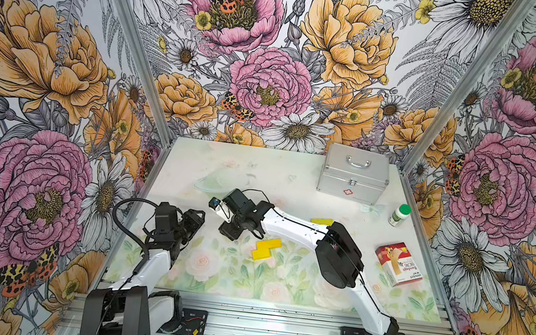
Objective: Assemble the letter p with building blocks
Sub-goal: Place the building block at the center of the board.
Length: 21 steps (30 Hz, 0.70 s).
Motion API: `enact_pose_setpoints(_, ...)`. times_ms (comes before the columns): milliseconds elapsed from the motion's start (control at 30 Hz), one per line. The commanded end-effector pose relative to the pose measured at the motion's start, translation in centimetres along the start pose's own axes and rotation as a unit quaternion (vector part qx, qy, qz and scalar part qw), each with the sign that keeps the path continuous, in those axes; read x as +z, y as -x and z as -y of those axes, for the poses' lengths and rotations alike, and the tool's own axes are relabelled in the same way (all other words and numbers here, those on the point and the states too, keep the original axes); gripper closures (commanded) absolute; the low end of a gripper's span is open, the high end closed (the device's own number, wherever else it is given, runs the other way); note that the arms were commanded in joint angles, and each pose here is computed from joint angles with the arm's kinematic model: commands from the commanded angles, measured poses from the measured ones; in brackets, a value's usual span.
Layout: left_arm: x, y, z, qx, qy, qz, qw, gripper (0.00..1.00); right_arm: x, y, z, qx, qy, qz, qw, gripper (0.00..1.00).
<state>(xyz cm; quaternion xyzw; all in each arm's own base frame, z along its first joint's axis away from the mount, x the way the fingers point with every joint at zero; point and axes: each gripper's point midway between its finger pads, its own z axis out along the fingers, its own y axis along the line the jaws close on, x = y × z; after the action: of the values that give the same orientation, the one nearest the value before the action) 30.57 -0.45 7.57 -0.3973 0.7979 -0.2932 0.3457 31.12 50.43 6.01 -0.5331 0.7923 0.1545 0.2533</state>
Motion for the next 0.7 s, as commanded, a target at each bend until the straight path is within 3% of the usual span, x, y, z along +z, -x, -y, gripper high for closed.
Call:
enact_pose_setpoints(0,-0.3,0.2,0.5,0.001,-0.02,0.005,1.0,0.42,1.9,0.0,-0.4,0.0,0.002,0.001,1.0,0.57)
enact_pose_setpoints(200,-0.3,0.2,0.6,0.005,-0.023,0.005,1.0,0.42,2.3,-0.1,-0.4,0.008,0.002,-0.001,1.0,0.53)
enact_pose_setpoints(367,-0.3,-0.2,0.6,0.007,-0.025,-0.001,1.0,0.42,1.8,0.8,-0.4,0.019,0.007,0.016,1.0,0.44)
enact_pose_setpoints(667,-0.3,-0.2,0.5,0.008,-0.024,-0.001,1.0,0.42,-2.1,3.9,0.5,0.034,-0.015,0.085,0.996,0.26)
